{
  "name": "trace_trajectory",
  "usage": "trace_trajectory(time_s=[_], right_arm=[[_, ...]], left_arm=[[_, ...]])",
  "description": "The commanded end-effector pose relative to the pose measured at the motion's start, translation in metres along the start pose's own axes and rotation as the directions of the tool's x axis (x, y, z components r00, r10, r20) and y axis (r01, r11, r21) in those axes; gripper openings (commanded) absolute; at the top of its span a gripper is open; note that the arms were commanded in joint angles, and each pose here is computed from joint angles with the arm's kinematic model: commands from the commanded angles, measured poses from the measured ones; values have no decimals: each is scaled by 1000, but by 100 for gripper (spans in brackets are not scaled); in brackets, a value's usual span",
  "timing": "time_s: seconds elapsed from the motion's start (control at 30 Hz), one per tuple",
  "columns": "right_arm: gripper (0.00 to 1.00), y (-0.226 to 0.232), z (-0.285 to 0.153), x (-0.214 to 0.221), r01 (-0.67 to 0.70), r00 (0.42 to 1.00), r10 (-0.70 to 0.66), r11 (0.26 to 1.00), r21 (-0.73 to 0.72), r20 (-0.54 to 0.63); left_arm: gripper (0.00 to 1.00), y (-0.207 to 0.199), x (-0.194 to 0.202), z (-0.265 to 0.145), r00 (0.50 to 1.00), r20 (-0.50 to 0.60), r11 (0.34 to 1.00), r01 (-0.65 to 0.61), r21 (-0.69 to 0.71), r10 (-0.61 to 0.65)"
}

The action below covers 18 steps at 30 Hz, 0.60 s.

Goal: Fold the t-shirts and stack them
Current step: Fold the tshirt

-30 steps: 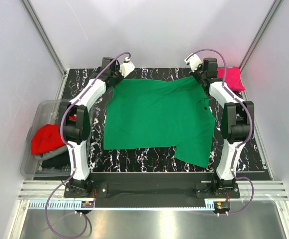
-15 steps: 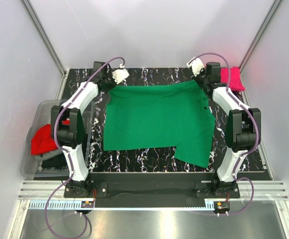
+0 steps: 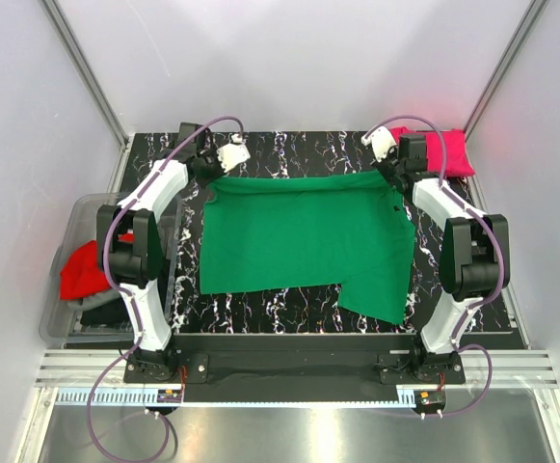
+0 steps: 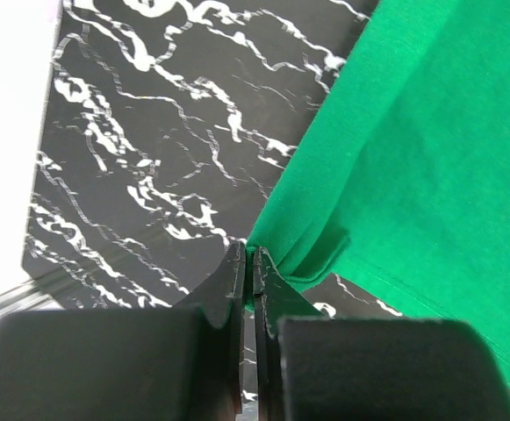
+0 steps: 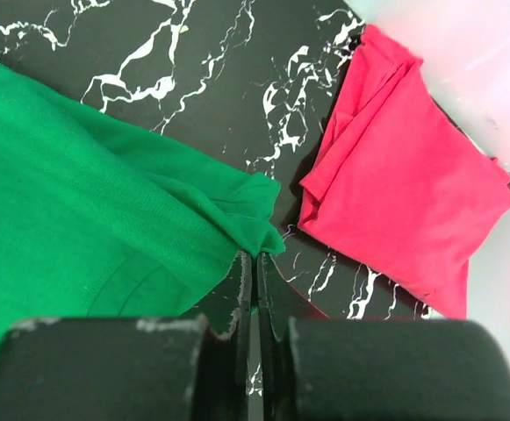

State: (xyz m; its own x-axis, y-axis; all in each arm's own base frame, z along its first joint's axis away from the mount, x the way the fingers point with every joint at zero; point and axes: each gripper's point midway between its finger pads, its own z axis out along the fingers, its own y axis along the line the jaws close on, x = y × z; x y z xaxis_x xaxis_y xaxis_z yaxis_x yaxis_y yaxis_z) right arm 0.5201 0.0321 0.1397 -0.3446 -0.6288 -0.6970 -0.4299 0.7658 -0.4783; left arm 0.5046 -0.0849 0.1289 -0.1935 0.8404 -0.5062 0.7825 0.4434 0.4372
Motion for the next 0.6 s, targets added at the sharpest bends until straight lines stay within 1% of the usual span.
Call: trace_trajectory(time_s=[0.0,0.3,0.47,0.57], right_arm=[[0,-19,-18,-15,-2,1000,0,998,69,31],[0,2,-20,11,-13,1000,13,1000,27,-23],[0,19,-24,35,-20,997,19,1000,-8,-71],[0,24,-26,41,-30,996,29,1000,-10,-84]], left_arm=[[3,-7,-2,-3,999,29,999,-25,32,24],[2,-26,10,-2,1000,1,997,-11,81,10],[4,-30,13,-2,1000,-10,996,-7,93,8],[5,-29,13,-3,1000,-10,996,-6,91,7]])
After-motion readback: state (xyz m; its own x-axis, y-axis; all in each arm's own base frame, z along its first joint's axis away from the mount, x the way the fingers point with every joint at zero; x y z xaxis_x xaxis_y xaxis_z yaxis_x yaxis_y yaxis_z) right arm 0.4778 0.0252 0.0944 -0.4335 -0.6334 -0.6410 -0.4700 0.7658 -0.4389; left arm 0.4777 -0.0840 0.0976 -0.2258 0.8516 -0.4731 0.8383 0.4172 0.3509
